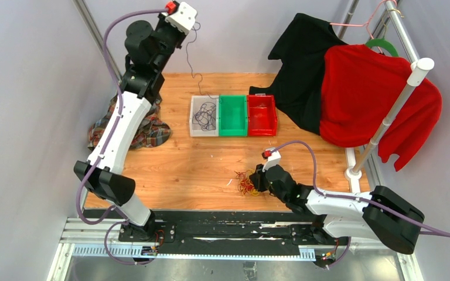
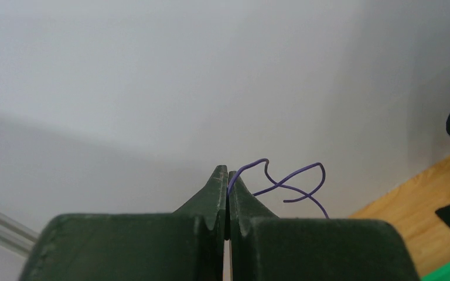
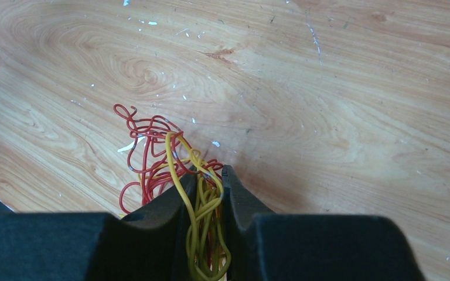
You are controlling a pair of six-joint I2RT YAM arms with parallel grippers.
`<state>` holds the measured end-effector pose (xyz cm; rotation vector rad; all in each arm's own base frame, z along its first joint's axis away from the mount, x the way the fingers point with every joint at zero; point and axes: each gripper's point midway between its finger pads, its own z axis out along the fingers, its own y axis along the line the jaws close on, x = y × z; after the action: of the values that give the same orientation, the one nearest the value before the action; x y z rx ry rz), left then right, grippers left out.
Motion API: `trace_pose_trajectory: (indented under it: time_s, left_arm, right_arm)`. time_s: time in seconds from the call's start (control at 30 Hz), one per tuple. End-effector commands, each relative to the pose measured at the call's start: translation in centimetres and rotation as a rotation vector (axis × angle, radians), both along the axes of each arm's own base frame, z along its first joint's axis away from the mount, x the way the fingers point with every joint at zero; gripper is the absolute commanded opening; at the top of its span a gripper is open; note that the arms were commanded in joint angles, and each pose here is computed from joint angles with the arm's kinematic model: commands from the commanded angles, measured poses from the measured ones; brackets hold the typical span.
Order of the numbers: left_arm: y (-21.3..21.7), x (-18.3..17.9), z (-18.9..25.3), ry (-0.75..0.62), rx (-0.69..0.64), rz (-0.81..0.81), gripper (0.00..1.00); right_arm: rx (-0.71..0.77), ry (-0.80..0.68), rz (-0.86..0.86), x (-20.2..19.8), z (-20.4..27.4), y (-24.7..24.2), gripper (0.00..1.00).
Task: Untangle the cables
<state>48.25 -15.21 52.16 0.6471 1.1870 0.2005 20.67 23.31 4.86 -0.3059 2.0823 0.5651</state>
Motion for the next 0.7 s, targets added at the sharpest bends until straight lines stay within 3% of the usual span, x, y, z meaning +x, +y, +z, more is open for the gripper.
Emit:
trace_pose_trajectory:
  time_s: [0.0, 0.43, 0.67]
  left_arm:
    - [-0.2, -1.9, 3.9, -0.068, -0.086, -0.059, 0.01]
    - [1.3, 0.1, -3.2, 0.015, 0.115, 0.056, 0.00]
    - [-0.2, 0.5, -8.2, 0.125, 0.130, -0.008, 0.01]
  right_arm:
    - [0.028, -0.006, -0.015, 0.5, 0.5, 0.2, 0.01]
    - [0.023, -0.001, -0.017, 0.3, 0.2, -0.1, 0.01]
    - [0.022, -0.003, -0.020, 0.4, 0.3, -0.1, 0.01]
